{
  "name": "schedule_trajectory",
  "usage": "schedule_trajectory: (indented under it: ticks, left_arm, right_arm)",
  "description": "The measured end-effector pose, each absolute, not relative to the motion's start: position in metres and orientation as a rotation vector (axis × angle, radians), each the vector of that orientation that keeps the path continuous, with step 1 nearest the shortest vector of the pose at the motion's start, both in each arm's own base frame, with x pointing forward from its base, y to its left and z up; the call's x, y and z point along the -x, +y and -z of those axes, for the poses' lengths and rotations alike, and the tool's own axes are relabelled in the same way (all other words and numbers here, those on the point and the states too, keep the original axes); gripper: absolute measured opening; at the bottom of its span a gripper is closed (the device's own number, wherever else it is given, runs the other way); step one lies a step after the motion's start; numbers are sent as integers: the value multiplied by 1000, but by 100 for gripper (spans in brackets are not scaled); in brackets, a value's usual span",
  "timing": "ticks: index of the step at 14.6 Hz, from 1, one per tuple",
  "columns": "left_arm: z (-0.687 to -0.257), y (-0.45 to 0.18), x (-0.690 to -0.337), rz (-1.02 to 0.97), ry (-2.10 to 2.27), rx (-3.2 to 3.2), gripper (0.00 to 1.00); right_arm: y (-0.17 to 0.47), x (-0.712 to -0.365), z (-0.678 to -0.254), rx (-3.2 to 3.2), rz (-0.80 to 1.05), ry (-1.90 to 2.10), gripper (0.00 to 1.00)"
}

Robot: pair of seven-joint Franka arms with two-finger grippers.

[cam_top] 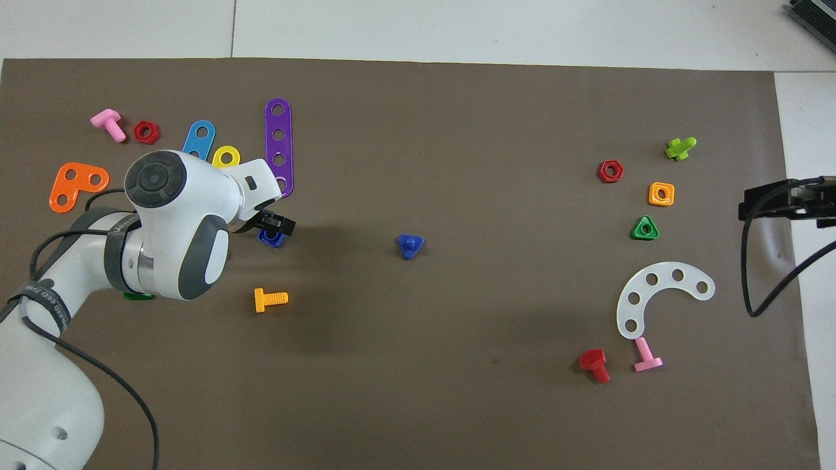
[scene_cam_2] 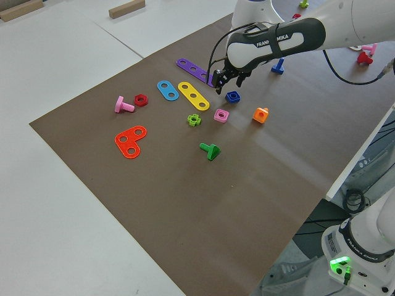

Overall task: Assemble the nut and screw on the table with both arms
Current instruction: 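Grasp the blue square nut with the left gripper, then carry the blue nut over the standing blue screw with the left gripper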

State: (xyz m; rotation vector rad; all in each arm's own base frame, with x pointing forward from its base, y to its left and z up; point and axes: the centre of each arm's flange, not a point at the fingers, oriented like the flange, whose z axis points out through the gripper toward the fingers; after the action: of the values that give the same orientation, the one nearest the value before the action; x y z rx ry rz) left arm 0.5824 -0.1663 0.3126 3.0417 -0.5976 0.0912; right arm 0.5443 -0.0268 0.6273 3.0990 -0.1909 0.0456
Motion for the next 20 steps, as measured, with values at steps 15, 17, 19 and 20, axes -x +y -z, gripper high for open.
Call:
schedule_trajectory:
  ticks: [15,17,19,20]
  left_arm:
    - [-291,-170,-565,3,-733,-3018,74]
    - [-291,-169,-565,5,-737,-3018,69]
    - [-292,-169,-565,1,-739,-3018,62]
    - [-294,-168,-565,-3,-740,-3018,56]
  right_arm:
    - [-24,-541,-625,-3099,8,-183,100]
    - [-27,-540,-623,-3098,20,-193,100]
    - [-34,-539,-621,-3097,26,-213,100]
    - [-37,-539,-620,-3096,29,-221,100]
